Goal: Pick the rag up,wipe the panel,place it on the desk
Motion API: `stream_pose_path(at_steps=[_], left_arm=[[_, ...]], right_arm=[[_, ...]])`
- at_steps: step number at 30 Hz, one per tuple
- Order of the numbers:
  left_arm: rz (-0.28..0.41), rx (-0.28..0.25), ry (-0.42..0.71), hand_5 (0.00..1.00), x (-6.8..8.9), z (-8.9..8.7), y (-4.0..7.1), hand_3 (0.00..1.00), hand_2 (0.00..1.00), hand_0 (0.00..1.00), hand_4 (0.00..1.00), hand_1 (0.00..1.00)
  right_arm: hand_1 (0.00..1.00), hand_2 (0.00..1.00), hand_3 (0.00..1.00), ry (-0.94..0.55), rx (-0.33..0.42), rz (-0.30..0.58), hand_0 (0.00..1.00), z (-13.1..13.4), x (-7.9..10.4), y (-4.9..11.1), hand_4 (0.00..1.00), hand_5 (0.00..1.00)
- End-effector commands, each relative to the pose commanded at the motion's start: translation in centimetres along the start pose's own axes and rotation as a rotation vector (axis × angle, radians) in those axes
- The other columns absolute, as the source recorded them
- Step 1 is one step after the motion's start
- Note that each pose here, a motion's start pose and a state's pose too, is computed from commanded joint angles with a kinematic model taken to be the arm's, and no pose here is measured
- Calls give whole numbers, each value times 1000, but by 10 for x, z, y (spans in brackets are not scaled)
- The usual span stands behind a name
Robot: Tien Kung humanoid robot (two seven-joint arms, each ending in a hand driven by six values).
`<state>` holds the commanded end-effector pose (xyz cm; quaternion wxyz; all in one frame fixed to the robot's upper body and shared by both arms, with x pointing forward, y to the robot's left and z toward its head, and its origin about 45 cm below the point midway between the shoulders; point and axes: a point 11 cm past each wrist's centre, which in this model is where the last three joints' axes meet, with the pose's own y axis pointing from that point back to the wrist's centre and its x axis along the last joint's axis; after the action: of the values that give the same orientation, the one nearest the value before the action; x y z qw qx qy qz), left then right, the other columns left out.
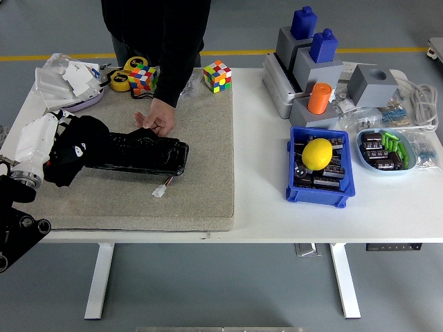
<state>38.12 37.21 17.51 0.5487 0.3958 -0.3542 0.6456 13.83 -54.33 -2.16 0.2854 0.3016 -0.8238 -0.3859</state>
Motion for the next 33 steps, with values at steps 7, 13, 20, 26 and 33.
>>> stream_pose_path(at_steps=[7, 13, 20, 26, 33], left_arm=[[-29, -29, 3, 2, -13, 12, 2, 564, 472, 191, 551, 169], [-51, -52, 15, 2, -24, 24, 5, 564, 474, 193, 551, 167], [-90, -97, 23, 2, -39, 44, 11, 564, 476, 190, 551, 163], [-119, -140, 24, 2, -49, 59, 16, 564, 476, 192, 550, 162], [-149, -188, 17, 2, -56, 76, 20, 565, 477, 186, 551, 160]], right_arm=[[617, 672, 605, 1, 2, 0, 716, -1, 0, 0, 998, 579], [617, 673, 604, 1, 3, 1, 715, -2, 1, 0, 998, 581], [617, 673, 605, 3, 3, 0, 714, -2, 2, 0, 998, 581], [617, 673, 605, 4, 2, 0, 715, -2, 3, 0, 998, 580], [616, 673, 605, 6, 1, 1, 715, -4, 4, 0, 998, 580]])
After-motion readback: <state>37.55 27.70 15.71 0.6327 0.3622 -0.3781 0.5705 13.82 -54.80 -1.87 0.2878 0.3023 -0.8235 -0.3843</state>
